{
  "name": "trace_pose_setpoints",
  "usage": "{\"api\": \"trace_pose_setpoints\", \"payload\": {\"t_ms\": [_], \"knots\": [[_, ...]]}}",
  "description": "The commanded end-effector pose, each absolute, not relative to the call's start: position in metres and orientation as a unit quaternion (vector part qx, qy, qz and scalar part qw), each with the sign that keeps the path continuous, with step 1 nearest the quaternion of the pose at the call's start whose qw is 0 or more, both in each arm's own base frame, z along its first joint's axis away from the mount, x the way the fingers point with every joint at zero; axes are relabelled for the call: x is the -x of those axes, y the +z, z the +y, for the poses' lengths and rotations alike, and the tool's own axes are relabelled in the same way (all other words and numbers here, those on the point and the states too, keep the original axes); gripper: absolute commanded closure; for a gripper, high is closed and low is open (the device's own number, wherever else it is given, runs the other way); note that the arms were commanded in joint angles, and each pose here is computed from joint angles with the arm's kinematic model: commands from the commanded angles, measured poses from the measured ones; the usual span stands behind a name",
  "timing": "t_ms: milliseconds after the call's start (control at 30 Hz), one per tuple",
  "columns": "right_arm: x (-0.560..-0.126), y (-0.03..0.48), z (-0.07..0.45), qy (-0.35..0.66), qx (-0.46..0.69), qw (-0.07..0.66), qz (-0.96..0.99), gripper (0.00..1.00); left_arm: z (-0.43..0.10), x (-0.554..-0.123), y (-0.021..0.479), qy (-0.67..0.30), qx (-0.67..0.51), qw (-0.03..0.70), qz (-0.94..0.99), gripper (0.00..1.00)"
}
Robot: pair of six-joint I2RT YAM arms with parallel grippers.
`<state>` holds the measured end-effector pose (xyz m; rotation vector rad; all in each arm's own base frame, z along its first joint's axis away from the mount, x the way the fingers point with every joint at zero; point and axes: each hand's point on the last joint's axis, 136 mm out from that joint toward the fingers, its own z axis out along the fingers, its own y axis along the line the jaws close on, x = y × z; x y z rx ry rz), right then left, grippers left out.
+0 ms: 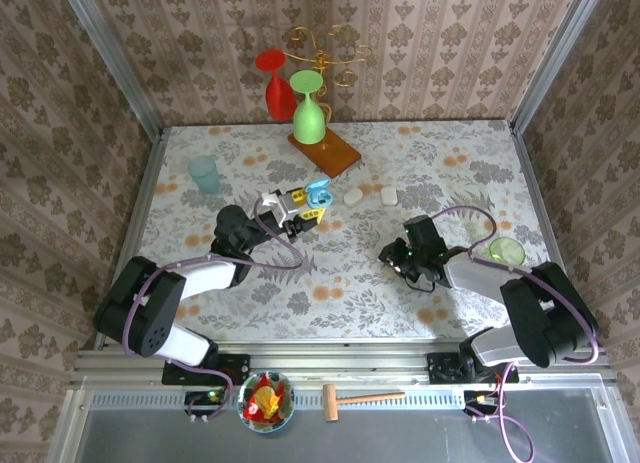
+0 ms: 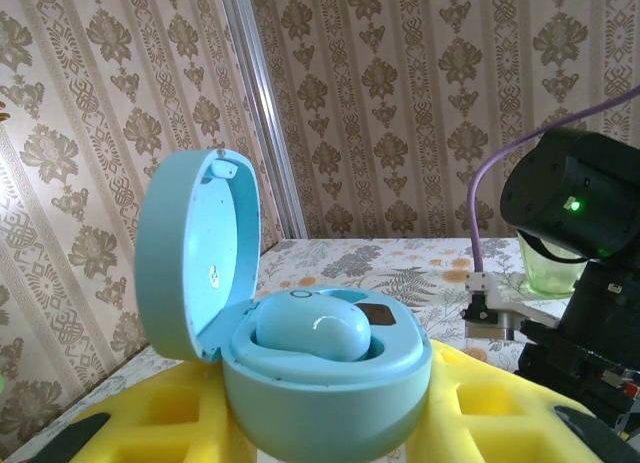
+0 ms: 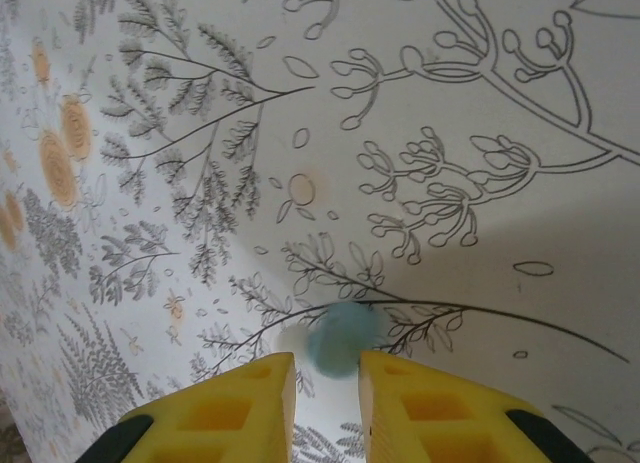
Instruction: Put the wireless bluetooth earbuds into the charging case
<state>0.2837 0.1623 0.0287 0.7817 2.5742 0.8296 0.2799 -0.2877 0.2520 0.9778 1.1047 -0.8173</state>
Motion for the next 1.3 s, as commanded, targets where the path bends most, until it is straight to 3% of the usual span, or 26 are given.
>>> {"api": "trace_pose_setpoints", "payload": {"t_ms": [0,633,900,1267], "knots": [[-0.286,0.025,0.163,0.297,-0.29,0.156,0.896,0.77,-0.287,-0.274,0.262,-0.357,-0.439,0.678,0.469,0.74],[-0.291,0.016,0.178,0.296,-0.23,0.12,0.919,0.75,-0.288,-0.276,0.264,-0.356,-0.44,0.679,0.468,0.74],[-0.303,0.046,0.191,0.324,-0.184,0.162,0.914,0.73,-0.289,-0.277,0.265,-0.358,-0.441,0.68,0.464,0.74],[-0.305,0.034,0.191,0.313,-0.19,0.151,0.918,0.71,-0.287,-0.276,0.264,-0.356,-0.44,0.68,0.466,0.74]]}}
